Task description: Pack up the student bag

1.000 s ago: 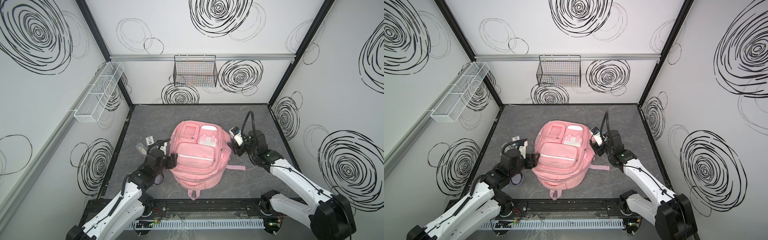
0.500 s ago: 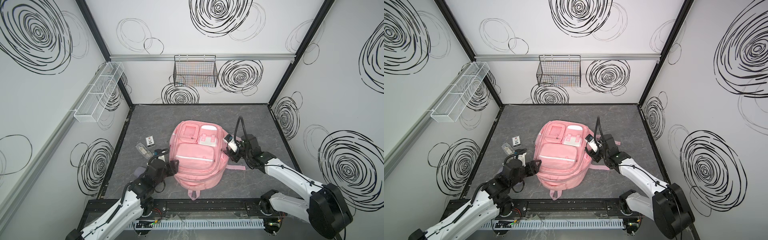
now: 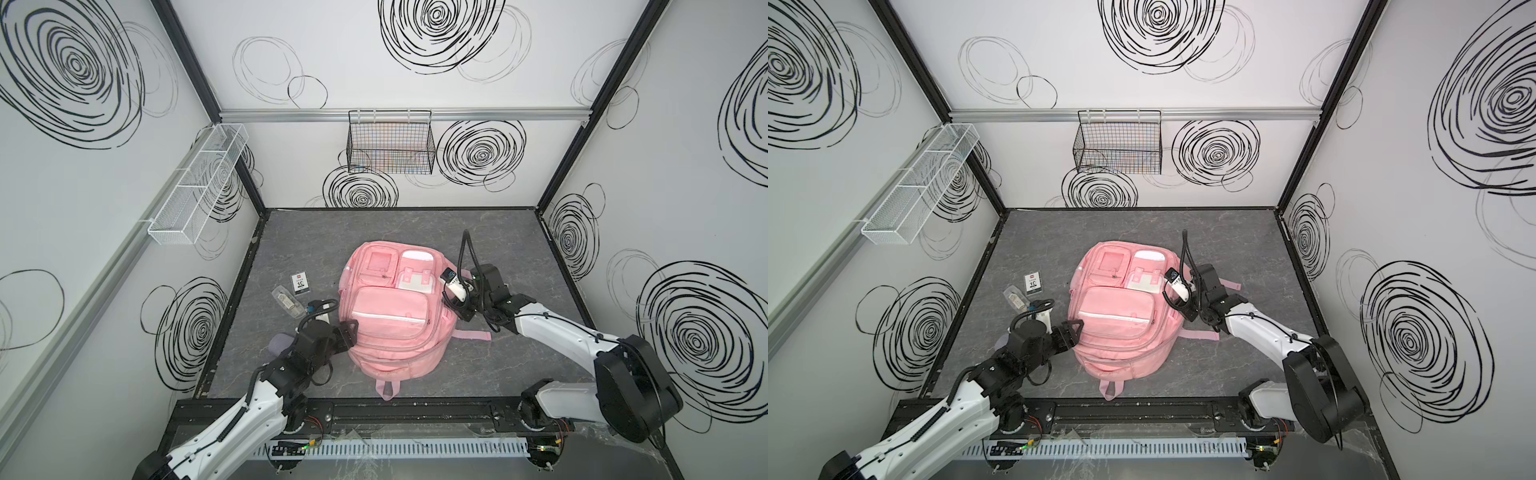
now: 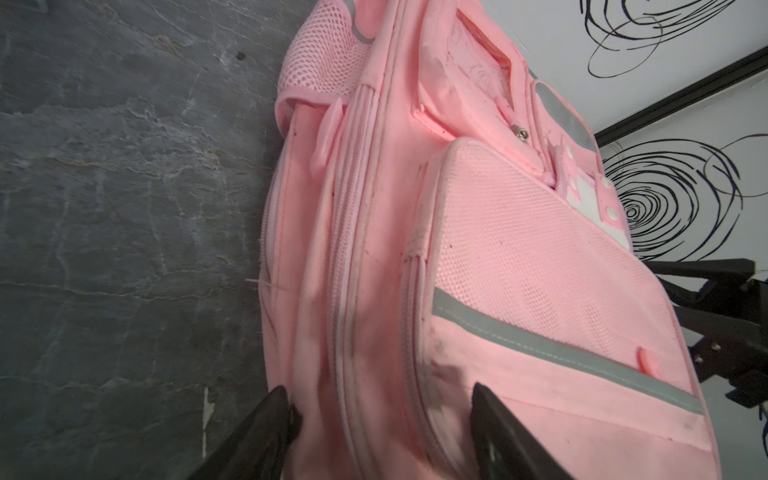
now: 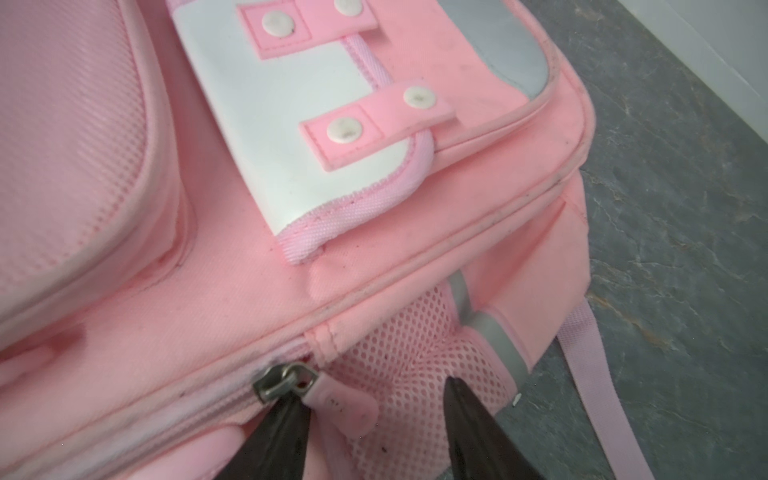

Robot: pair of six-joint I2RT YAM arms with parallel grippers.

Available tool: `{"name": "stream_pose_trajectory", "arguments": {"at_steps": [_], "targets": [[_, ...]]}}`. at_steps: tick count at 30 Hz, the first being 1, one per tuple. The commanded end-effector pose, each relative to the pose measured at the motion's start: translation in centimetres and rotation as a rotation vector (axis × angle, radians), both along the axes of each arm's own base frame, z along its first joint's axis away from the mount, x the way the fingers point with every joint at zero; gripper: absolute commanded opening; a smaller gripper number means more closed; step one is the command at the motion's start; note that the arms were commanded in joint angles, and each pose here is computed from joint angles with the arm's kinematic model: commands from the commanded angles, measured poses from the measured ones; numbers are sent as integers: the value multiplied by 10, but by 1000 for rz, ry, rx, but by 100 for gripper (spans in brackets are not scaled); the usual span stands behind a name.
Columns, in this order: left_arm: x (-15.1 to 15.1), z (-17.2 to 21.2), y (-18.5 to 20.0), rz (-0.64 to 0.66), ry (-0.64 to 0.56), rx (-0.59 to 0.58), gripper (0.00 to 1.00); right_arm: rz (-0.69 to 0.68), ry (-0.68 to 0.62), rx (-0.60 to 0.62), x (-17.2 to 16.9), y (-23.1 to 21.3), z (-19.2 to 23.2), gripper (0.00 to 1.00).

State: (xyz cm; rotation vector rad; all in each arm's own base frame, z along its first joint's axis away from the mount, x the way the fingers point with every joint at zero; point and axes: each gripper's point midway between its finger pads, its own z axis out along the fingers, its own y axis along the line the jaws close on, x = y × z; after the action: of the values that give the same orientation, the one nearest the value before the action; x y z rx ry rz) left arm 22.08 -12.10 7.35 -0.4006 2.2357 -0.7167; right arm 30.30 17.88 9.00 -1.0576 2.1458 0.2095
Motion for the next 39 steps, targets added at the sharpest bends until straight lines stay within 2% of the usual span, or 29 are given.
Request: {"name": "stream_pose_trajectory", "arguments": {"at_steps": [1,2,3,6,10,12,15,19,23,25,28,30,35,39], "targets": [[0,0,-7,-11,-3,-44,71,49,-37,-16,10,9,7,31],[1,0,-7,-13,-2,-42,71,53,-24,-19,10,11,4,22],[1,1,-8,-15,-4,-40,71,55,0,-28,10,11,1,18],[4,4,-8,-21,-16,-25,70,46,76,-42,12,13,-7,17],[8,11,-9,-23,-33,-13,70,24,60,-44,15,12,-6,12],[11,17,-10,-26,-46,-6,70,-6,35,-8,17,12,3,16],[18,36,-10,-33,-95,27,70,-70,-14,119,21,11,23,37],[33,77,-11,-51,-188,127,69,-220,-8,333,29,-4,36,42],[48,109,-16,-81,-243,214,71,-452,159,503,47,-34,35,36],[55,113,-13,-61,-243,248,73,-533,301,589,50,-39,33,35],[57,99,4,25,-196,223,73,-607,506,664,44,-28,27,37],[54,88,15,80,-181,177,73,-638,598,696,38,-17,23,36],[40,65,34,154,-148,122,73,-689,723,781,19,9,14,38],[33,57,37,149,-139,127,73,-726,728,841,12,14,16,40]]}}
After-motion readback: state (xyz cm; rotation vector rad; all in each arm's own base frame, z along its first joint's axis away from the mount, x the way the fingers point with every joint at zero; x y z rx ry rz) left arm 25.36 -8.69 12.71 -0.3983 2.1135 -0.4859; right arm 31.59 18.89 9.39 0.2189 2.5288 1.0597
